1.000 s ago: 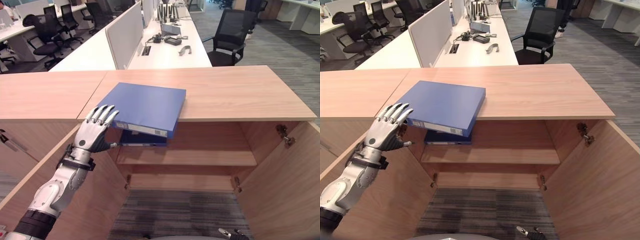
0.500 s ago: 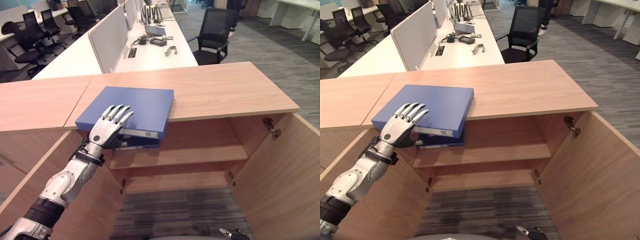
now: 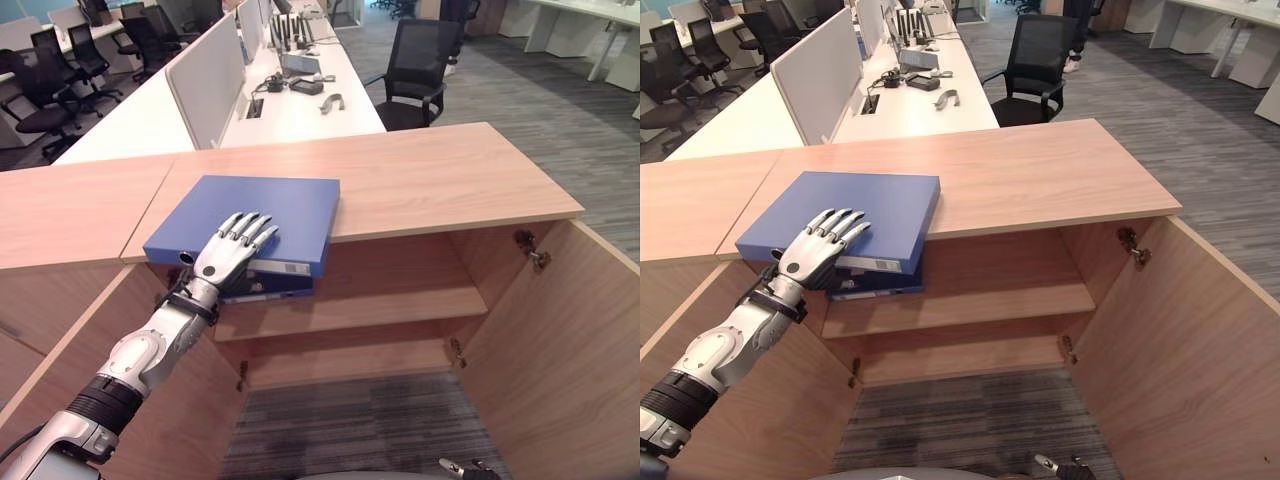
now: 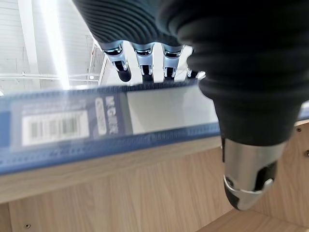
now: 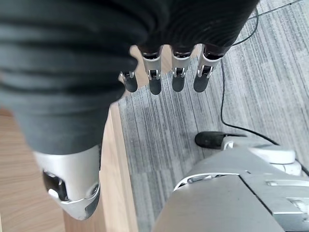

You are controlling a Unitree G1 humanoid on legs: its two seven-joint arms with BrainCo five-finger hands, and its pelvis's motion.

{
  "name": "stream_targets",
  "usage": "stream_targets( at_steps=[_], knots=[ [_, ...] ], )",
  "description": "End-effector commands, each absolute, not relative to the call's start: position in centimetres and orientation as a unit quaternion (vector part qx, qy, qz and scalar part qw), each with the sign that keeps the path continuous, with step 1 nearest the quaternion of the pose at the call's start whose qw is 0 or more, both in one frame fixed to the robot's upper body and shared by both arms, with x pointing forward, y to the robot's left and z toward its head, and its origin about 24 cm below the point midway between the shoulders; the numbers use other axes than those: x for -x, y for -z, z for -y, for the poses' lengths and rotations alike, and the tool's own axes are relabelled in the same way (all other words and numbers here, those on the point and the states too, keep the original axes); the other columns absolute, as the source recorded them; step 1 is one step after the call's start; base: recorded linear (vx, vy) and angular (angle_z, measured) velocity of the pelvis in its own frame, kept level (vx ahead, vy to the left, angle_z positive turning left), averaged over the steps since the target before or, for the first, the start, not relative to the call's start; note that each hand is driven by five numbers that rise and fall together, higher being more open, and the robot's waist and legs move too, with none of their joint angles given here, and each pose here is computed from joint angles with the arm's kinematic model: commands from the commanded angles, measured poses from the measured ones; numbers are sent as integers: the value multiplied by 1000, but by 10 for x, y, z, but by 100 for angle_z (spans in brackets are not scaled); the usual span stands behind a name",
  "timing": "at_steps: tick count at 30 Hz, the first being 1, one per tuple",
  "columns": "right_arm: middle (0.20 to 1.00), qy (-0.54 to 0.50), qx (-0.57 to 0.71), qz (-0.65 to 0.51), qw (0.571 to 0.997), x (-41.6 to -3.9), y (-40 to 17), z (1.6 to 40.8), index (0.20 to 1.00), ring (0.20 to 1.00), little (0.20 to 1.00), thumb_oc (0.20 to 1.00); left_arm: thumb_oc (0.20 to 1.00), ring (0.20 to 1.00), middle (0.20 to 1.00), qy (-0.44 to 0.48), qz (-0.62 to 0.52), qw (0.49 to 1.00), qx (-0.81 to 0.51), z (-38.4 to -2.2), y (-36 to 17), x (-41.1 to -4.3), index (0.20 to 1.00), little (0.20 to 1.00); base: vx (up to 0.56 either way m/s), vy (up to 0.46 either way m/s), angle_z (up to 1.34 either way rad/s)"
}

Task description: Put the empty folder in the office cabinet

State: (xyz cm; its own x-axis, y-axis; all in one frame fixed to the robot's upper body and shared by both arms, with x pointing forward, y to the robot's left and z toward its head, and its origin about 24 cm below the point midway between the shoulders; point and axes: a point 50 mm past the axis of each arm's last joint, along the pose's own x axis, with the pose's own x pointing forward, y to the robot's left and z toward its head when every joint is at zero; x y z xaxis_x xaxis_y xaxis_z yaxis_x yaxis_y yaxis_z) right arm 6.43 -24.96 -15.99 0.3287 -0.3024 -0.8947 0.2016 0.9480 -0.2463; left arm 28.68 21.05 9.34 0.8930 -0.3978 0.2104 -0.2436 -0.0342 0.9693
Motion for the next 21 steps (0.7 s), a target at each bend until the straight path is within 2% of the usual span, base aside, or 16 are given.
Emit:
stream_targets(
  at_steps=[1,21],
  knots=[
    [1000,158,70,-523,835,-97,151,260,1000,1000,1000,1000,1000,1000,1000,1,262,628,-733,-212,-131,-312,1000,1000,0,0,0],
    [1000,162,69,-525,832,-95,152,260,1000,1000,1000,1000,1000,1000,1000,-5,222,637,-739,-219,-116,-319,1000,1000,0,0,0]
  ],
)
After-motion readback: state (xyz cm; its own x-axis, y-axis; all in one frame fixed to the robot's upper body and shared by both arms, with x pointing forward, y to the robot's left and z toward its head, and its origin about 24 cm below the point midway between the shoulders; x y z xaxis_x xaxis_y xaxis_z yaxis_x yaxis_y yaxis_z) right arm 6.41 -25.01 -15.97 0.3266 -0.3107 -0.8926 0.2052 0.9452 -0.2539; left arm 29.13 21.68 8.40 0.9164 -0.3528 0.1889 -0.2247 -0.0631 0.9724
